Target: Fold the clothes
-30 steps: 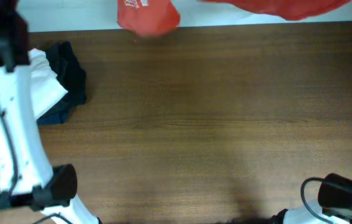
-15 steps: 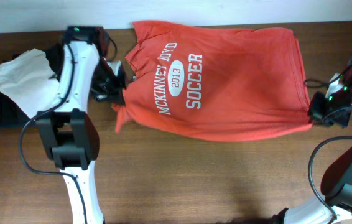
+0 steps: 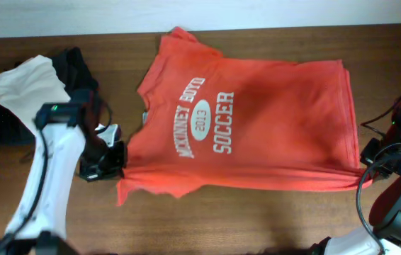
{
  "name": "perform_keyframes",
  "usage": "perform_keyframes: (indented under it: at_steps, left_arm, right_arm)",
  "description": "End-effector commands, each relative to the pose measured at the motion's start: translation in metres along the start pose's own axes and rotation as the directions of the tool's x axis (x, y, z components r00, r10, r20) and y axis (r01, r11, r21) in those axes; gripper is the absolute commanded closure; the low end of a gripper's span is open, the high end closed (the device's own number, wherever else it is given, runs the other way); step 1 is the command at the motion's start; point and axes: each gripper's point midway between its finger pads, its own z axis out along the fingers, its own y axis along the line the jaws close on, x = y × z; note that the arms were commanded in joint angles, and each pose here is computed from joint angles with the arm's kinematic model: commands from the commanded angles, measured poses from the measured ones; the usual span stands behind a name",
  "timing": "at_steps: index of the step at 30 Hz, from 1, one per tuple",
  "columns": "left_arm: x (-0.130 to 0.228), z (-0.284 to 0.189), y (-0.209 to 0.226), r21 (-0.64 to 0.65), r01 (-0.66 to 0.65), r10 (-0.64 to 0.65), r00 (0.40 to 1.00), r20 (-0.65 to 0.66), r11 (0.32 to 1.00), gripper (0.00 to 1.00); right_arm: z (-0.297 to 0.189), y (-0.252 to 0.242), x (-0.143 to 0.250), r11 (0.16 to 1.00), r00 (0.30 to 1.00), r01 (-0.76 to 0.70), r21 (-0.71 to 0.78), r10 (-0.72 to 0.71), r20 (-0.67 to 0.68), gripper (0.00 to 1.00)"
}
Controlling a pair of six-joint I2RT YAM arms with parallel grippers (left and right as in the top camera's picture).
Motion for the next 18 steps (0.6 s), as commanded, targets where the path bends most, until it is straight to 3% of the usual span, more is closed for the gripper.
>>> perform_keyframes:
  at_steps: [1,4,8,13,18]
  left_arm:
    - [-0.005,-0.012,-0.008,0.073,-0.01,-0.001,0.99,0.141,0.997,1.0]
    - [-0.049,-0.024,-0.029,0.168,-0.079,0.022,0.949,0.315,0.983,1.0]
    - [-0.107,-0.032,-0.039,0.229,-0.053,-0.06,0.885,0.462,0.972,1.0]
    - [-0.16,-0.011,-0.051,0.316,-0.066,-0.103,0.866,0.489,0.946,1.0]
    - [-0.199,0.018,-0.051,0.318,-0.087,-0.096,0.85,0.518,0.944,1.0]
  right_arm:
    - [-0.015,-0.013,0.004,0.999,0.997,-0.044,0.016,0.042,0.068,0.96]
    - [-0.017,0.004,-0.011,0.996,0.991,-0.042,-0.074,0.051,0.122,0.96]
    - [-0.027,0.026,-0.043,0.98,0.968,-0.034,-0.198,0.081,0.239,0.96]
    - [-0.051,0.063,-0.083,0.923,0.915,0.087,-0.375,0.075,0.397,0.96]
    - [-0.055,0.095,-0.105,0.911,0.879,0.163,-0.379,0.041,0.476,0.95]
